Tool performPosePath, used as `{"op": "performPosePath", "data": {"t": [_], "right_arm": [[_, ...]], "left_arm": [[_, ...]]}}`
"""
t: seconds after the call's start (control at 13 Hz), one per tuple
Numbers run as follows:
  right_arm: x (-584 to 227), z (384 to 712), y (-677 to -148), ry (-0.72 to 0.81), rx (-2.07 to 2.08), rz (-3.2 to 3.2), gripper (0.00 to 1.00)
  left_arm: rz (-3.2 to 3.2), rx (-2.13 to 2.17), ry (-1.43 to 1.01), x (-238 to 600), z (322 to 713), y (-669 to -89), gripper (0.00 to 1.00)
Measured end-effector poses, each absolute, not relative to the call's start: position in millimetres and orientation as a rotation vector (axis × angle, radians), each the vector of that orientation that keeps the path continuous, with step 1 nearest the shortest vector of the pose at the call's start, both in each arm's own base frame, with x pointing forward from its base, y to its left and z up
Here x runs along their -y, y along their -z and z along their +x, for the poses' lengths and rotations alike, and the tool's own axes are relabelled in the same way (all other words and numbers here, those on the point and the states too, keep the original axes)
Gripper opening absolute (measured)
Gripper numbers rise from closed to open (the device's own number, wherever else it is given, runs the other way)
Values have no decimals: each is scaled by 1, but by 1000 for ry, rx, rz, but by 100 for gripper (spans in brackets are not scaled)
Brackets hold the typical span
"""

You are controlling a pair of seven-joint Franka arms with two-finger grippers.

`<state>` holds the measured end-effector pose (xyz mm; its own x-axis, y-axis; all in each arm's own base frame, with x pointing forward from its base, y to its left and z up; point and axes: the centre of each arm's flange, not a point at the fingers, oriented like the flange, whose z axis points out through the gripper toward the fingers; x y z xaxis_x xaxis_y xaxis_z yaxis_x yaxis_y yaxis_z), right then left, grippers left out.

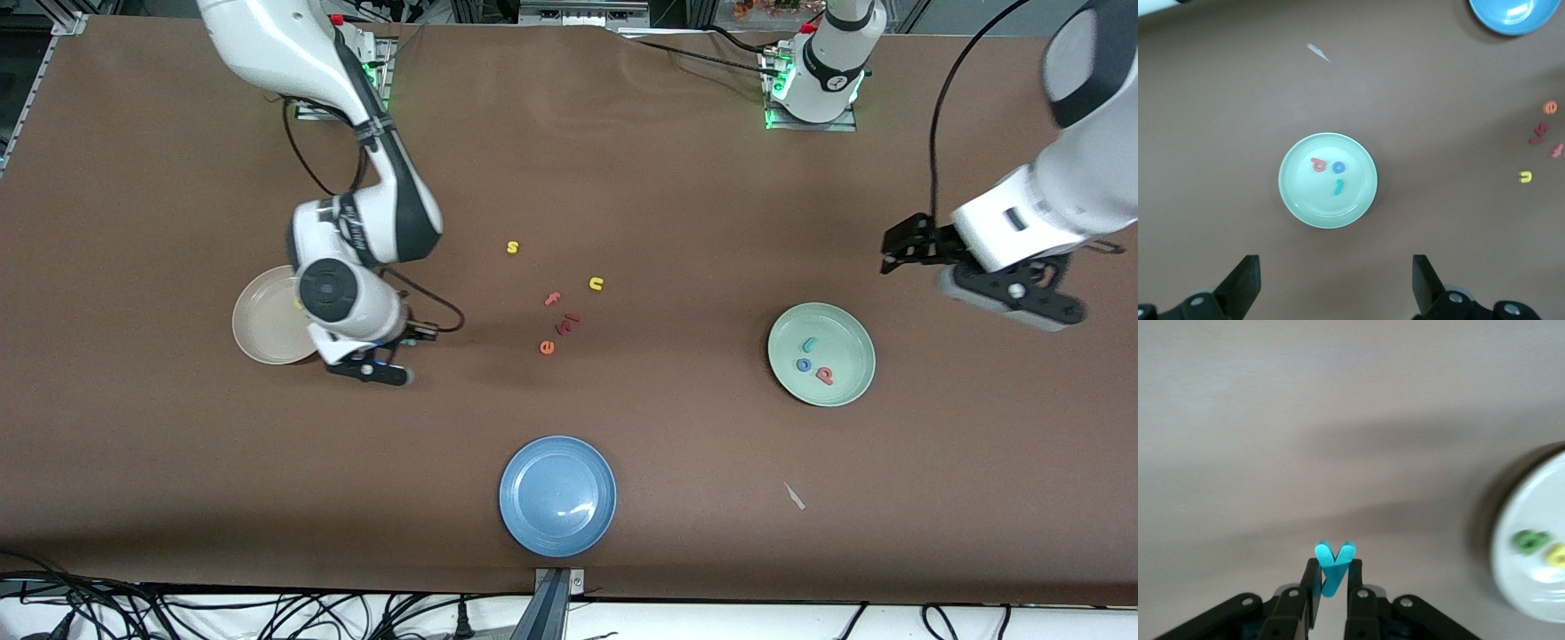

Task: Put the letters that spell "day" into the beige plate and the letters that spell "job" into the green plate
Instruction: 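Place the cyan y on the white plate while the left gripper retracts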

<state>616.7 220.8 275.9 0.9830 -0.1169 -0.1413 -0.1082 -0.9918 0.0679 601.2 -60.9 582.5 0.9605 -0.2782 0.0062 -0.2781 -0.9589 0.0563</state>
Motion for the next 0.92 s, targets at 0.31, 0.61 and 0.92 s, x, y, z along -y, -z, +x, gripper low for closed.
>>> {"op": "performPosePath", "data": {"t": [0.31,0.61,0.92], "right_arm": [[-110,601,-281,275,6,3067,20],[-45,581,-245,174,-172,3045,19],[-35,578,-245,183,-243,3046,48]], "left_arm": [[3088,231,91,25,563,-617,100],[3140,222,174,38,541,-616,100],[3156,223,171,51,526,-607,100]]}}
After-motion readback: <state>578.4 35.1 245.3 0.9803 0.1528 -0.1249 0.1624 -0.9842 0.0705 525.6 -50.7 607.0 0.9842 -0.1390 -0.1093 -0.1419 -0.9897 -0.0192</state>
